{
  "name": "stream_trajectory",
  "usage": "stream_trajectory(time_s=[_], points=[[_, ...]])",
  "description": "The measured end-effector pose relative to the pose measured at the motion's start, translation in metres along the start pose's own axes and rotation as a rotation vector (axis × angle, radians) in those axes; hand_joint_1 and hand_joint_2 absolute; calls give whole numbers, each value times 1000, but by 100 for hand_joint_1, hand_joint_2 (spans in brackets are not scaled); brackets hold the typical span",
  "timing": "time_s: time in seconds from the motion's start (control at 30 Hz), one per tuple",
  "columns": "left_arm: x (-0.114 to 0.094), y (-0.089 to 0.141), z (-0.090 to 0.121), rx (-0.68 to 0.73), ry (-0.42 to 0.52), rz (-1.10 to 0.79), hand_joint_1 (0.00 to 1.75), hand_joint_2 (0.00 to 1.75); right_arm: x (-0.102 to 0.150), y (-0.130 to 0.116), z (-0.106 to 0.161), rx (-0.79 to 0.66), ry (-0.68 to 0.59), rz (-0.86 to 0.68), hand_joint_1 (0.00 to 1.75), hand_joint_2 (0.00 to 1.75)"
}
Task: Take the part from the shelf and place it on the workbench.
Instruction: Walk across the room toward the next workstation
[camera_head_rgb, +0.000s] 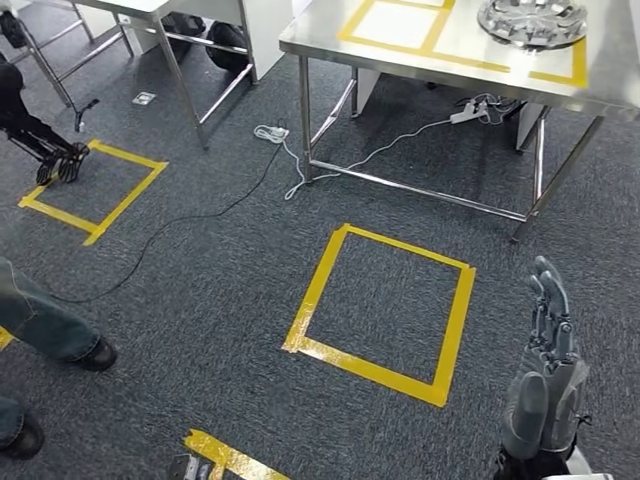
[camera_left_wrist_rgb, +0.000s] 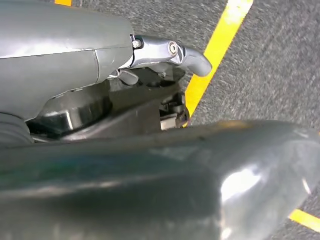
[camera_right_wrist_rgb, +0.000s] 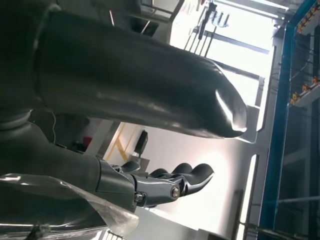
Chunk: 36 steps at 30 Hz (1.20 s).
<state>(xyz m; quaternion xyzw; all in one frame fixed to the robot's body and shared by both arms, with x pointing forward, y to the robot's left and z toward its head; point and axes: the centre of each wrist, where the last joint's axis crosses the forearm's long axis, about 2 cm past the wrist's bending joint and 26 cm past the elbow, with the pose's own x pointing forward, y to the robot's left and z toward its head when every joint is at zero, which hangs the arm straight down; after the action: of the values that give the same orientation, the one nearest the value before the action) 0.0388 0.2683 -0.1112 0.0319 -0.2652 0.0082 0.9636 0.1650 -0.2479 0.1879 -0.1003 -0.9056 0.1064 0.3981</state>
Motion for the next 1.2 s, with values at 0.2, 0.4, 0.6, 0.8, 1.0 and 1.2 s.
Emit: stream_trajectory(time_s=[0.2,0.4,0.6,0.8,1.0,1.2], points=[[2,-2,-1,-1,-4,2,0,0,2,5,1,27,-5,-4,0,0],[4,-3,-1,-4,-7,4,0,0,4,12,2,53,-12,-19,0,0],[2,-3,-1,-3,-1,3,0,0,6,15,1,61,-18,-30,0,0],[3,-3,-1,-4,-2,3,0,0,6,16,2,65,-18,-32,0,0],[3,-2,-1,-2,-2,2,0,0,7,17,0,66,-25,-31,0,0],[3,-2,-1,-1,-3,1,0,0,7,17,0,61,-22,-30,0,0]])
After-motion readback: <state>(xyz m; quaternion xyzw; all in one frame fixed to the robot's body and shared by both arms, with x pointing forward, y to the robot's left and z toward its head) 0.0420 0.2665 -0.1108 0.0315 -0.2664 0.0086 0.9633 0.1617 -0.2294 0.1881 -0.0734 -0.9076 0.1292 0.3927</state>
